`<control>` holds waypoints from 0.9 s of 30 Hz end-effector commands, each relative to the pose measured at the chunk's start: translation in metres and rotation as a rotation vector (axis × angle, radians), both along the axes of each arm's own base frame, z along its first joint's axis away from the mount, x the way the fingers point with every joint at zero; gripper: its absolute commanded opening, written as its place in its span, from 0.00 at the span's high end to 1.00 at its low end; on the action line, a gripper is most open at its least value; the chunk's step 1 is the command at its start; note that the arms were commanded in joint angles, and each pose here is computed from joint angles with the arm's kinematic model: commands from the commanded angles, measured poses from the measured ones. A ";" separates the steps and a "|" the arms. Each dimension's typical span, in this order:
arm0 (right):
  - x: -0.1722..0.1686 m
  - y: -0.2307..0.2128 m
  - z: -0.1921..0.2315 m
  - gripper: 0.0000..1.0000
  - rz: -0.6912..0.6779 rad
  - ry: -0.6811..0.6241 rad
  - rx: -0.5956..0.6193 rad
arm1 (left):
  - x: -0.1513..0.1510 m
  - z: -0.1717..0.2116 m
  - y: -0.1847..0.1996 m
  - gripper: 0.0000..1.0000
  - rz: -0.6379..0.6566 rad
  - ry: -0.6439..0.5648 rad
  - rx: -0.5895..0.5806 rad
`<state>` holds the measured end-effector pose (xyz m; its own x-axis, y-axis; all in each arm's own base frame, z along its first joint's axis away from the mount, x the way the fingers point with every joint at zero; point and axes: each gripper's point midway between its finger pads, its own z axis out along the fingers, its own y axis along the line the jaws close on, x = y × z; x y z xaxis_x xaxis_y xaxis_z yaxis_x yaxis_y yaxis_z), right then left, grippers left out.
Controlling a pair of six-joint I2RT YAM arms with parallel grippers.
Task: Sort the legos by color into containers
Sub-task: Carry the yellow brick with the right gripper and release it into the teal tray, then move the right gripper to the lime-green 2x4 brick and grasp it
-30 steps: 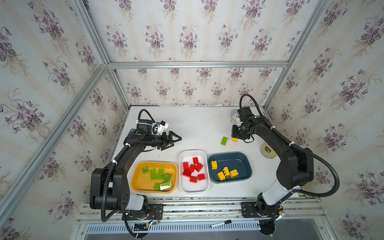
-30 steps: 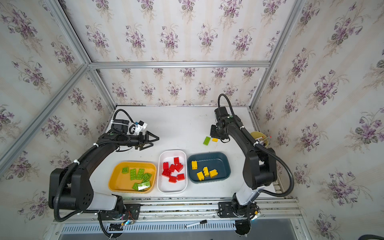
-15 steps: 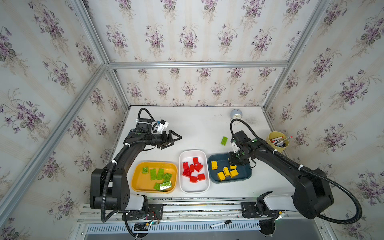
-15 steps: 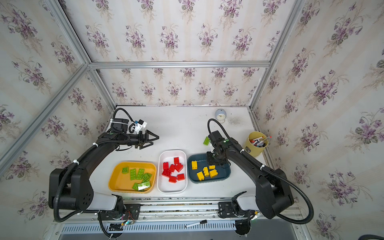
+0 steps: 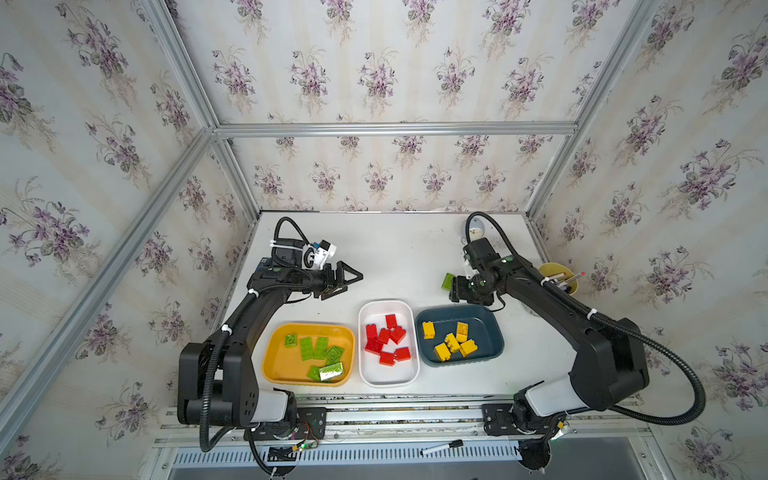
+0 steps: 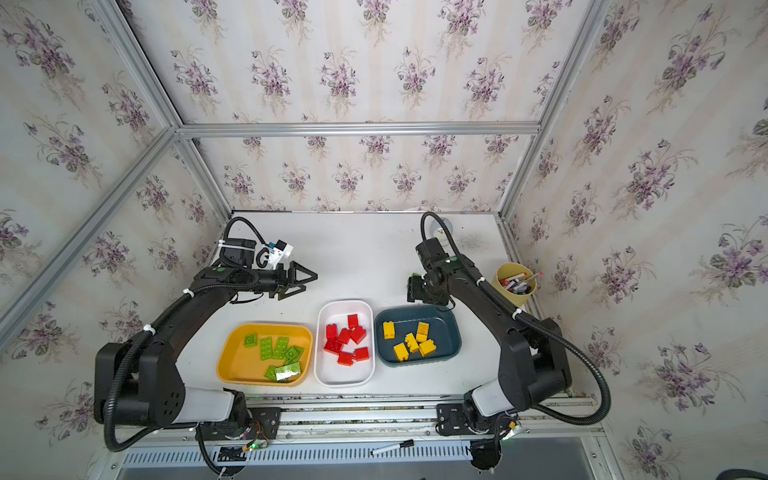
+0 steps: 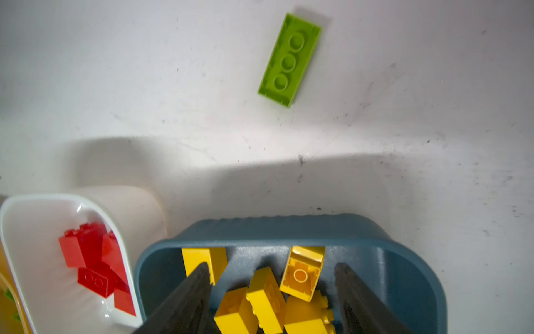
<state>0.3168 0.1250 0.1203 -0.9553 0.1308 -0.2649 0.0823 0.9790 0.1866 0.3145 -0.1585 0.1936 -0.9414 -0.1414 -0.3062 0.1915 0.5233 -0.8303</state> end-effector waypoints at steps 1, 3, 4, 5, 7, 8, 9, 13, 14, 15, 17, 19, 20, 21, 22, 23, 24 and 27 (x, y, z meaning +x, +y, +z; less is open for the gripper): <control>0.024 -0.009 0.002 0.29 -0.137 -0.005 -0.052 | 0.001 0.005 0.000 0.01 -0.004 -0.023 -0.005; 0.039 -0.010 -0.003 0.29 -0.202 0.011 -0.069 | 0.000 0.005 0.000 0.01 -0.004 -0.026 -0.004; 0.044 -0.010 -0.006 0.28 -0.227 0.018 -0.070 | 0.000 0.005 0.000 0.01 -0.005 -0.027 -0.003; 0.051 -0.008 -0.010 0.28 -0.249 0.024 -0.067 | -0.001 0.005 0.000 0.01 -0.004 -0.028 -0.002; 0.061 -0.007 -0.019 0.28 -0.287 0.043 -0.069 | -0.001 0.004 0.001 0.01 -0.003 -0.030 0.000; 0.067 -0.005 -0.024 0.28 -0.297 0.050 -0.066 | -0.002 0.005 0.001 0.01 -0.002 -0.029 -0.001; 0.073 -0.003 -0.029 0.28 -0.303 0.055 -0.064 | -0.002 0.005 0.001 0.01 -0.001 -0.030 0.000; 0.092 0.002 -0.047 0.29 -0.307 0.082 -0.078 | -0.004 0.004 0.001 0.01 -0.003 -0.027 -0.002; 0.095 0.003 -0.052 0.30 -0.306 0.091 -0.083 | -0.005 0.004 0.001 0.01 -0.002 -0.028 -0.001; 0.099 0.003 -0.057 0.32 -0.305 0.095 -0.091 | -0.005 0.003 0.001 0.01 -0.003 -0.029 -0.001; 0.102 0.002 -0.067 0.34 -0.304 0.110 -0.109 | -0.006 0.003 0.001 0.01 -0.004 -0.027 0.000; 0.105 -0.001 -0.076 0.36 -0.303 0.122 -0.135 | -0.007 0.002 0.001 0.01 -0.003 -0.026 -0.001; 0.105 -0.001 -0.081 0.37 -0.297 0.131 -0.140 | -0.007 0.003 0.001 0.01 -0.003 -0.028 -0.002; 0.106 -0.002 -0.085 0.39 -0.295 0.139 -0.152 | -0.007 0.002 0.001 0.01 -0.002 -0.026 -0.002; 0.106 -0.002 -0.088 0.40 -0.294 0.147 -0.160 | -0.007 0.003 0.001 0.01 -0.004 -0.028 -0.002; 0.107 -0.003 -0.091 0.42 -0.292 0.148 -0.165 | -0.007 0.004 0.001 0.01 -0.003 -0.030 -0.002; 0.107 -0.004 -0.094 0.45 -0.291 0.150 -0.173 | -0.008 0.004 0.001 0.01 -0.004 -0.031 -0.002; 0.108 -0.006 -0.101 0.52 -0.284 0.158 -0.193 | -0.008 0.003 0.001 0.01 -0.003 -0.030 -0.002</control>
<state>0.4228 0.1242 0.0200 -0.9153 0.3725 -0.1531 0.3771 0.9262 -0.0015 0.3068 -0.1565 0.1949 -0.9374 -0.1460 -0.3161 0.1971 0.5259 -0.8274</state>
